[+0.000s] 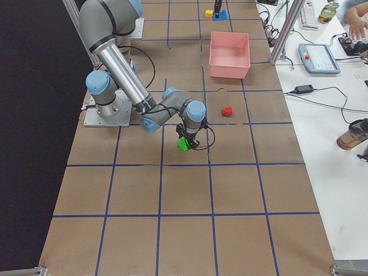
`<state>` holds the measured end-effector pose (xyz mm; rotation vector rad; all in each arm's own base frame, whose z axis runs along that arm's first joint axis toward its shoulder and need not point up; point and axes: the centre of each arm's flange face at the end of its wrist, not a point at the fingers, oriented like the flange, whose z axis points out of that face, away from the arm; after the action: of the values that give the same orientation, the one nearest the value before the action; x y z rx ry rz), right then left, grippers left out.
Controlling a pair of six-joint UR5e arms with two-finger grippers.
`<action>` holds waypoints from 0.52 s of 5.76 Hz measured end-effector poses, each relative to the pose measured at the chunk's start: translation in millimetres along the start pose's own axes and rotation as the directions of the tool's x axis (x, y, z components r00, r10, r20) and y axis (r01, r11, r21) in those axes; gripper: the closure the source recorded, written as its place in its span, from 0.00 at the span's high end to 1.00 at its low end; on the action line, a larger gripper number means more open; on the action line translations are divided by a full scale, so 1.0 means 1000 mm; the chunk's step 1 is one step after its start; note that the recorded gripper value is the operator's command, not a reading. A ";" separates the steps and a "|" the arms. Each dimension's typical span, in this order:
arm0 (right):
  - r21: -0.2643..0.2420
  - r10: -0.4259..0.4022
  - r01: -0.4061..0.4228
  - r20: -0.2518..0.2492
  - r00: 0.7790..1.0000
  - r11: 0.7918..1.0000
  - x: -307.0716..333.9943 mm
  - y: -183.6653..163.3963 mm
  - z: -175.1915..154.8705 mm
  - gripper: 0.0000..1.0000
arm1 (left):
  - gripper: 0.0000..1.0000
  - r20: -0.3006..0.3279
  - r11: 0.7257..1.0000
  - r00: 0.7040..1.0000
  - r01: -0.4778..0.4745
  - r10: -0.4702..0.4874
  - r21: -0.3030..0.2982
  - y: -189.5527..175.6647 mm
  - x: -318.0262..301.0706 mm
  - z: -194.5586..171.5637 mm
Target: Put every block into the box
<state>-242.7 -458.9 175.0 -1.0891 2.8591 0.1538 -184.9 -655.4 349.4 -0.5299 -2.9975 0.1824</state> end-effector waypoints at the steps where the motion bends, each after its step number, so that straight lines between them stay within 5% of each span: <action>1: -0.003 -0.006 0.006 -0.002 1.000 1.000 0.000 0.000 0.000 0.73 | 0.99 -0.010 1.000 1.000 0.003 -0.003 0.006 -0.029 0.039 0.017; 3: -0.007 -0.038 0.037 -0.006 0.999 0.999 0.001 0.001 -0.001 0.46 | 0.99 -0.018 0.999 0.999 0.035 -0.035 -0.009 -0.040 0.060 0.036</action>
<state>-244.0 -459.1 176.2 -1.1456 2.8437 0.1581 -257.9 -675.6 323.4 -0.4772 -2.9891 0.1614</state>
